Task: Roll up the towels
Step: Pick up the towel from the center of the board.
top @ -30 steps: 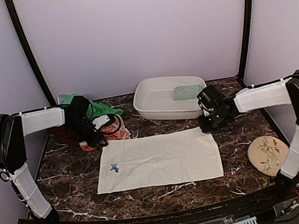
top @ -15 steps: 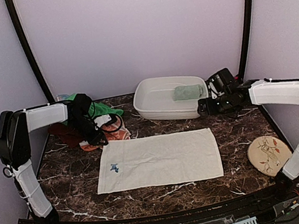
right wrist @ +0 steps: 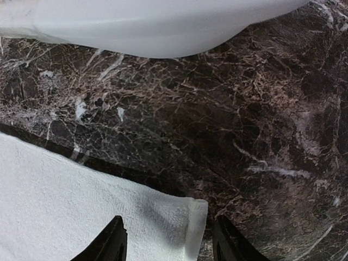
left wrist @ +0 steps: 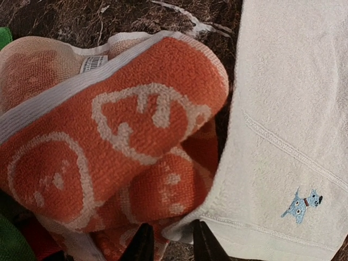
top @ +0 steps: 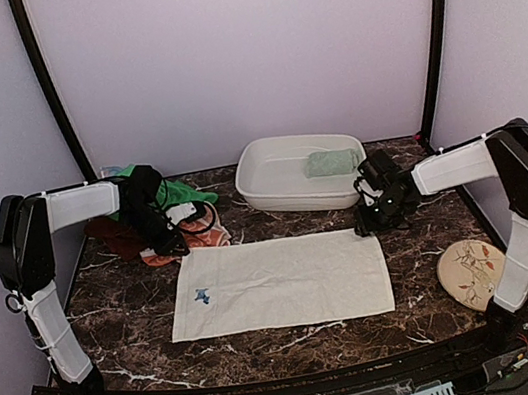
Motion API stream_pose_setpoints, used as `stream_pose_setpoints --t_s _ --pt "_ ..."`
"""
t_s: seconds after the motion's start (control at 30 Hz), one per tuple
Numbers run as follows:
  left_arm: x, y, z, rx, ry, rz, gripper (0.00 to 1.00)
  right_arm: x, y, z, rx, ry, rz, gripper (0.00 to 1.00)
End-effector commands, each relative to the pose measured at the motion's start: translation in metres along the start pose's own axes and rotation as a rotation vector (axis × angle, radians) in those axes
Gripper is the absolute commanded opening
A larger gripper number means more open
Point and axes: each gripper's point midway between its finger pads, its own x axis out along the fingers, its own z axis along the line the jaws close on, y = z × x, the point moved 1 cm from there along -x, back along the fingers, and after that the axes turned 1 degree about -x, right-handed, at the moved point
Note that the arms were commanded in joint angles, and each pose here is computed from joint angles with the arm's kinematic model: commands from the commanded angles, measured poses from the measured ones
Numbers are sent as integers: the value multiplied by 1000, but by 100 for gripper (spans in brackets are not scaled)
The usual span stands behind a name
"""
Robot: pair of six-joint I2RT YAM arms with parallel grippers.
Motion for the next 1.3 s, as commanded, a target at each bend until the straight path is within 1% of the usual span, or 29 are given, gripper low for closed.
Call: stream_pose_setpoints --t_s 0.0,0.13,0.2,0.43,0.5,0.6,0.63,0.77,1.03,1.2,1.27 --pt "-11 -4 4 1 -17 -6 25 7 0 1 -10 -5 10 53" --pt "-11 -3 4 4 -21 2 18 10 -6 2 -10 -5 4 49" --pt "-12 -2 4 8 -24 4 13 11 -9 1 -16 4 -1 46" --pt "-13 -3 4 8 -22 3 9 12 -10 -1 -38 18 2 33" --pt "-13 -2 4 6 -20 3 7 10 -11 -1 -41 20 -2 24" --pt "-17 -3 4 8 -22 7 2 4 -14 0 -36 16 -14 5" --pt "-18 -4 4 9 -23 7 0 1 -16 0 -33 12 -24 0" --pt "-29 -6 0 20 -29 -10 0 -12 -18 2 -27 -5 -54 0" --pt "-47 -11 -6 24 -38 -40 0 -22 -8 8 -27 -27 -60 0" --pt "-71 -15 -16 45 -54 -80 0 -40 0 17 -42 -5 -100 0" --pt "-81 -17 -17 59 -76 -96 0 -55 -4 21 -35 -17 -140 0"
